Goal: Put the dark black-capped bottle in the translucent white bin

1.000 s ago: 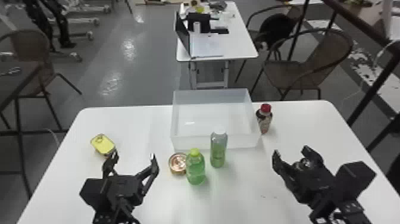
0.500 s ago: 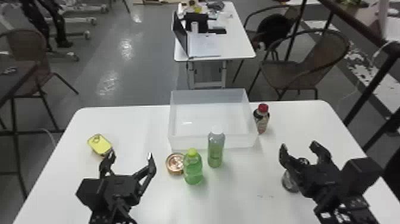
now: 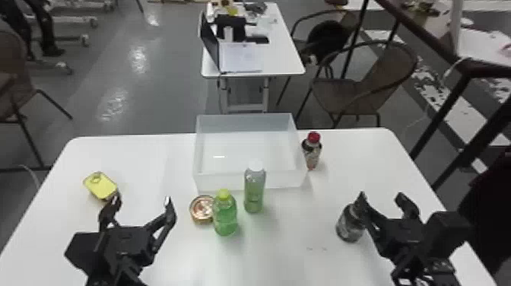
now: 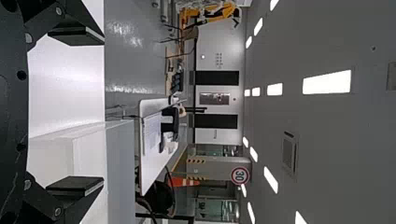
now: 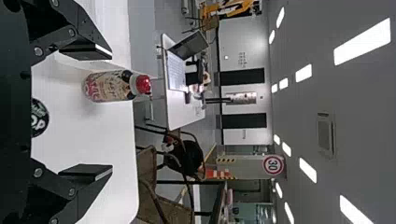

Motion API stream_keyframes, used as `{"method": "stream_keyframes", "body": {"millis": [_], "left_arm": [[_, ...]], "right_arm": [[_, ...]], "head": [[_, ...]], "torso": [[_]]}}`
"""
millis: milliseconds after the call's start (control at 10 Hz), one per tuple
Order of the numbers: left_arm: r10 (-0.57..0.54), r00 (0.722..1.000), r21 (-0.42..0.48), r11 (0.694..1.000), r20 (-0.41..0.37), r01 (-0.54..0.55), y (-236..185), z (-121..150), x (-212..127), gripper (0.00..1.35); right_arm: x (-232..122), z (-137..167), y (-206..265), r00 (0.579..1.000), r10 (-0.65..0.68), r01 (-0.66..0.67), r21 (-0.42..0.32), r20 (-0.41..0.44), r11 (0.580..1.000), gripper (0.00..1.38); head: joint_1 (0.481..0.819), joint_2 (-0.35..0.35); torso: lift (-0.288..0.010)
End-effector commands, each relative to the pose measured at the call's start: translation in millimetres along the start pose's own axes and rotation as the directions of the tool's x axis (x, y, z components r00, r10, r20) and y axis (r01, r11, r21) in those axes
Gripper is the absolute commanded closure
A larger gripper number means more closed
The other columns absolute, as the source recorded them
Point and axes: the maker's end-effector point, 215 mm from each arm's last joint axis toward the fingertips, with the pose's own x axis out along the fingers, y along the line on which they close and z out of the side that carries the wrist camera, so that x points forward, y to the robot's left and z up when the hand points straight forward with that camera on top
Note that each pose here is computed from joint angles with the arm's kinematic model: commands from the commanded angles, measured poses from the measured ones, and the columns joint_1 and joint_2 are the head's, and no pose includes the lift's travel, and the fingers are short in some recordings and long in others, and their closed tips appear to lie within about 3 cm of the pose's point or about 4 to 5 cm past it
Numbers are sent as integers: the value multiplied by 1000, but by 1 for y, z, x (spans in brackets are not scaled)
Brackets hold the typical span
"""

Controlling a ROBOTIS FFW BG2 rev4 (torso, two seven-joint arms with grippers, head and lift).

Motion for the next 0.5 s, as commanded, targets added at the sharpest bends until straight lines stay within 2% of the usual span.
{"method": "stream_keyframes", "body": {"millis": [0, 300, 400], "left_arm": [[1, 1000, 0, 1000, 3, -1, 0, 1, -1, 229], [2, 1000, -1, 1000, 3, -2, 0, 1, -1, 229], [2, 1000, -1, 1000, 3, -2, 0, 1, 0, 229]], "right_arm": [[-8, -27, -8, 999, -23, 24, 20, -46, 1000, 404], [-4, -51, -8, 997, 2, 1, 39, -74, 999, 374], [-2, -55, -8, 997, 1, 1, 31, -81, 1000, 226]], "head": [[695, -54], [695, -62], [695, -60]], "torso": [[-14], [-14], [-14]]}}
